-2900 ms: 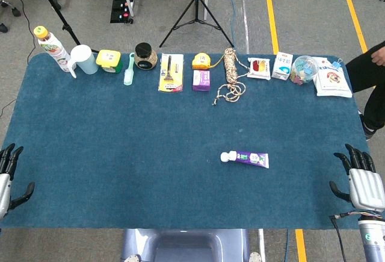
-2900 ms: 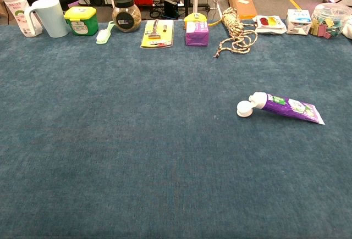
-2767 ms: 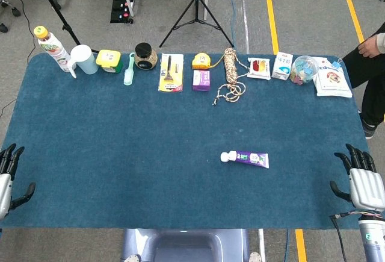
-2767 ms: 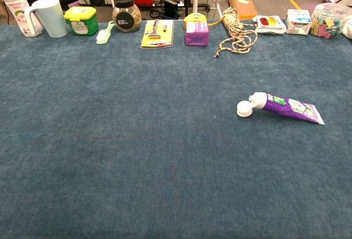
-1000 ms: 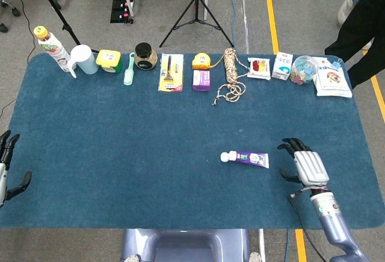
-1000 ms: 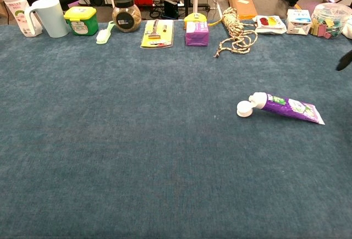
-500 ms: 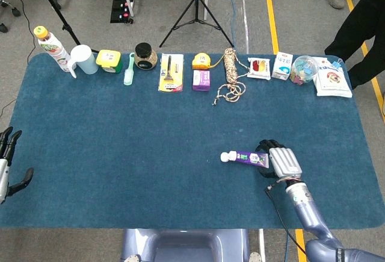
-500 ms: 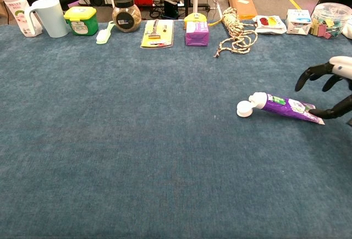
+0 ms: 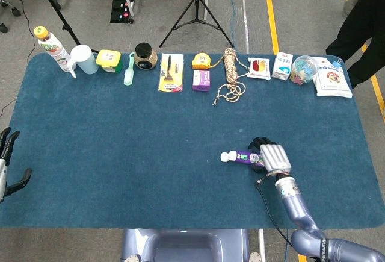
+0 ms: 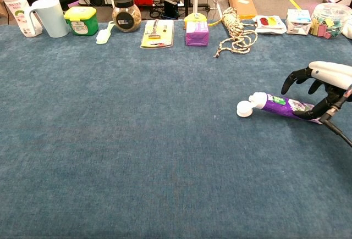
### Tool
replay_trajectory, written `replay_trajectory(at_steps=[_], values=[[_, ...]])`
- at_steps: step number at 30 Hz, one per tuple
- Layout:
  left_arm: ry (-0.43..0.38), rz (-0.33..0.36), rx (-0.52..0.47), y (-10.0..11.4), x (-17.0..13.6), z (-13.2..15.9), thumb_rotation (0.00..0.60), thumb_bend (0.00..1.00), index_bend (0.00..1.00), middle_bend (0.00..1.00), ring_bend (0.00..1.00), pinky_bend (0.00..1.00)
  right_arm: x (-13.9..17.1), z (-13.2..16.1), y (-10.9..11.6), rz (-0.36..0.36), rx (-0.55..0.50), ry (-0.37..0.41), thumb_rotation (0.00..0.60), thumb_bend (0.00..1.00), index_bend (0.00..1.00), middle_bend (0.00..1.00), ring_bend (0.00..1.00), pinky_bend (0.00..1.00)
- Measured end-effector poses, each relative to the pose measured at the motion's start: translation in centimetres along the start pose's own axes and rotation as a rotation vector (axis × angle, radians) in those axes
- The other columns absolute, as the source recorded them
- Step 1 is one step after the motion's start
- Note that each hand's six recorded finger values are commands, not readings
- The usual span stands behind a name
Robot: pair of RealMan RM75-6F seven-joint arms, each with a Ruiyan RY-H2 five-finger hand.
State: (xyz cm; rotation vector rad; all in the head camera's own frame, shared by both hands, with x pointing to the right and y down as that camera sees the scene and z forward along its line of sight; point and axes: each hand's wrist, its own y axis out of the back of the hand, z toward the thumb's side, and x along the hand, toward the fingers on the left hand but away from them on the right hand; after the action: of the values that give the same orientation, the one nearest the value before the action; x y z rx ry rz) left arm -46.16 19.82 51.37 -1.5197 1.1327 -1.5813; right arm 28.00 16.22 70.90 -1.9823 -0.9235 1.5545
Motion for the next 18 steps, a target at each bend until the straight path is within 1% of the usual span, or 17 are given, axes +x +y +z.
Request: replay_trajectory(at_steps=[5,18], values=[[0.016,0.006,-0.001,0.2,-0.1,-0.7,0.6,0.35,0.0,0.0,0.01,0.18,-0.6,0.7,-0.6,0.004,-0.006,0.002,0.6,0.35,0.35,0.22,0.17,0.24],[0.032,0.015,-0.006,0.6,-0.5,-1.5,0.6,0.35,0.0,0.0,0.01,0.18,-0.4,1.7,-0.6,-0.001,-0.034,0.024,0.6,0.35,0.36,0.23,0.19,0.24]])
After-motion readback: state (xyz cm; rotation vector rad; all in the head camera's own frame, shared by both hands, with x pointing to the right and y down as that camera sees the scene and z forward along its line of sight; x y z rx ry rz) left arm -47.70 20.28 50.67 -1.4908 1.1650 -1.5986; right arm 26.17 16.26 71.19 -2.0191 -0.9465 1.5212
